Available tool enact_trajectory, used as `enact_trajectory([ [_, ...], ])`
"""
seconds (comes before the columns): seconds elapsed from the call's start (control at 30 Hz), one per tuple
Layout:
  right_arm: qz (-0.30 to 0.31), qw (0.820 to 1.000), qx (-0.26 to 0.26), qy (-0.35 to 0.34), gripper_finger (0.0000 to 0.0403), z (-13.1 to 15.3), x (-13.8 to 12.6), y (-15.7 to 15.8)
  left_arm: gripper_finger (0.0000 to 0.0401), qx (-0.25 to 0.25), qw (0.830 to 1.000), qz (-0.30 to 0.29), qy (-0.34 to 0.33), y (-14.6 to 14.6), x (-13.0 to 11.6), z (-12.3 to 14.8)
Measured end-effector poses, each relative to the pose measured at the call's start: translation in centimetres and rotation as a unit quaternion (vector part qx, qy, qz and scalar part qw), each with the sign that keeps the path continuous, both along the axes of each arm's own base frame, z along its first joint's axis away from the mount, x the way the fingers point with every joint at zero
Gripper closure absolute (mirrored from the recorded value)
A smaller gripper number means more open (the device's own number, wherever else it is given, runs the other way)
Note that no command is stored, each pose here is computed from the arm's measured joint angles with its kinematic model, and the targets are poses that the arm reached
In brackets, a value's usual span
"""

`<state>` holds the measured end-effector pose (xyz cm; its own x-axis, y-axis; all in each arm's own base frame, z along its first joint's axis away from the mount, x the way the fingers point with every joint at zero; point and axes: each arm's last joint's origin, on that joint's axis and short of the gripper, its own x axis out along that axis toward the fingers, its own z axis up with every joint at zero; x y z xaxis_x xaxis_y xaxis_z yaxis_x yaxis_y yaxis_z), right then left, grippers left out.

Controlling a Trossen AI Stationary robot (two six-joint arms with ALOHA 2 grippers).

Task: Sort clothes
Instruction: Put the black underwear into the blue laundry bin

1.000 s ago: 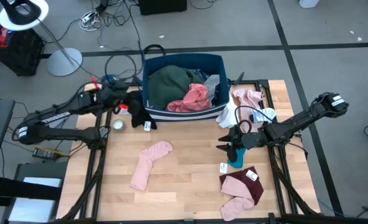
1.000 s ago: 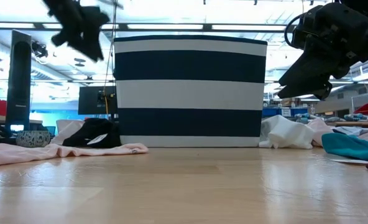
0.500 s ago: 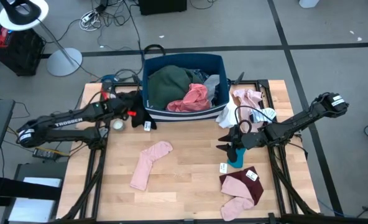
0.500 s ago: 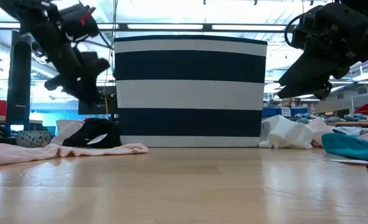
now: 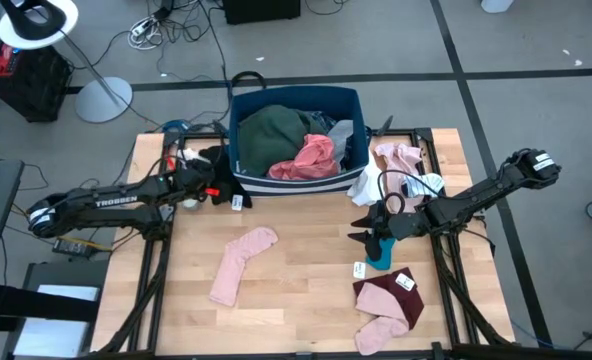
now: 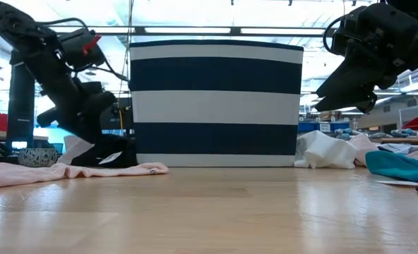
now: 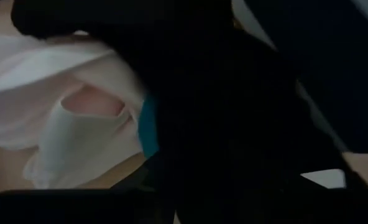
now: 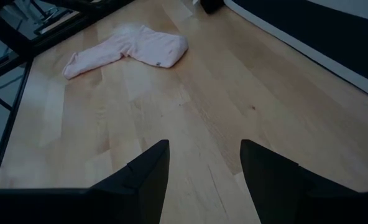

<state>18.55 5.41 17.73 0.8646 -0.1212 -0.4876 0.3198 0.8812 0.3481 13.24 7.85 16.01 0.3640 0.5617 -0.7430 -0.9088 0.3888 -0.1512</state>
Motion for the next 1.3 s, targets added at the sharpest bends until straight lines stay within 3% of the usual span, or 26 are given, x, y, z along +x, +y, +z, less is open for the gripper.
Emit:
enact_trajectory([
  [0.27,0.0,1.0,0.0,-0.001,0.0204,0.0,0.0,0.0,0.0274,-0.011,1.0,-0.004,0.002,-0.3,-0.5,-1.6],
  [0.33,0.0,1.0,0.001,-0.002,0.0204,0.0,0.0,0.0,0.0295,-0.022,1.0,-0.01,-0.004,-0.4,-0.5,-1.7],
  [0.47,0.0,1.0,0.001,-0.002,0.0204,0.0,0.0,0.0,0.0382,-0.044,0.998,-0.037,-0.025,-0.5,-0.2,-1.6],
  [0.57,0.0,1.0,0.001,-0.002,0.0204,0.0,0.0,0.0,0.0394,-0.064,0.995,-0.065,-0.049,-0.5,0.4,-0.5],
  [0.73,0.0,1.0,0.001,-0.002,0.0204,0.0,0.0,0.0,0.0399,-0.058,0.992,-0.101,-0.047,-0.4,1.5,3.3],
  [1.0,0.001,1.0,0.001,-0.002,0.0204,0.0,0.0,0.0,0.04,0.03,0.995,-0.099,0.0,-0.7,1.7,12.5],
  [1.3,0.001,1.0,0.001,-0.002,0.0204,0.0,0.0,0.0,0.0401,0.139,0.983,-0.102,-0.06,-1.2,0.9,21.8],
])
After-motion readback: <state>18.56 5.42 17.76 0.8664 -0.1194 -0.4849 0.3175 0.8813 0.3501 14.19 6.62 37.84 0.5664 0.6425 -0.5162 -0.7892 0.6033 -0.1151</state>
